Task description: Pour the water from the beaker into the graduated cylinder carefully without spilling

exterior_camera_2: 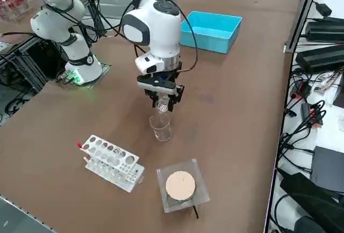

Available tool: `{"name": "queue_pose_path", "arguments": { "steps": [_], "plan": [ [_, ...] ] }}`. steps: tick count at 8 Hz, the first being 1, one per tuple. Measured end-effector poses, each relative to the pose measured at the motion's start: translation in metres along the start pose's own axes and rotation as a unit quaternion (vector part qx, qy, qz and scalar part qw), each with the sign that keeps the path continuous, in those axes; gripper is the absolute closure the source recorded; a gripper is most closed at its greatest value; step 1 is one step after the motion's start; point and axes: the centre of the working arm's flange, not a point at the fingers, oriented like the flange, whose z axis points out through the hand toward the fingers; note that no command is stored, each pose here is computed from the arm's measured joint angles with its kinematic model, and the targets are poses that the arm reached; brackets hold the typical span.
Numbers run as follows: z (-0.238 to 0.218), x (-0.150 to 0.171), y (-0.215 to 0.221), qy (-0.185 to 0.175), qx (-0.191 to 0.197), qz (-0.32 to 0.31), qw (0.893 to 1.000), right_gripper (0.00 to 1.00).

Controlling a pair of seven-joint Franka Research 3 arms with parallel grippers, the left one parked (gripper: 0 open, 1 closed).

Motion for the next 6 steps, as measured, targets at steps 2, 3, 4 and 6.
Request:
{"name": "queue_pose_path", "arguments": {
  "steps": [2, 3, 4, 6],
  "plan": [
    [-0.001, 0.003, 0.001, 0.037, -0.009, -0.020, 0.999, 0.40],
    [-0.002, 0.004, 0.001, 0.058, -0.013, -0.023, 0.998, 0.40],
    [-0.006, 0.000, -0.001, 0.080, -0.016, -0.024, 0.996, 0.40],
    [-0.019, -0.025, -0.007, 0.135, -0.028, -0.027, 0.990, 0.40]
  ]
}}
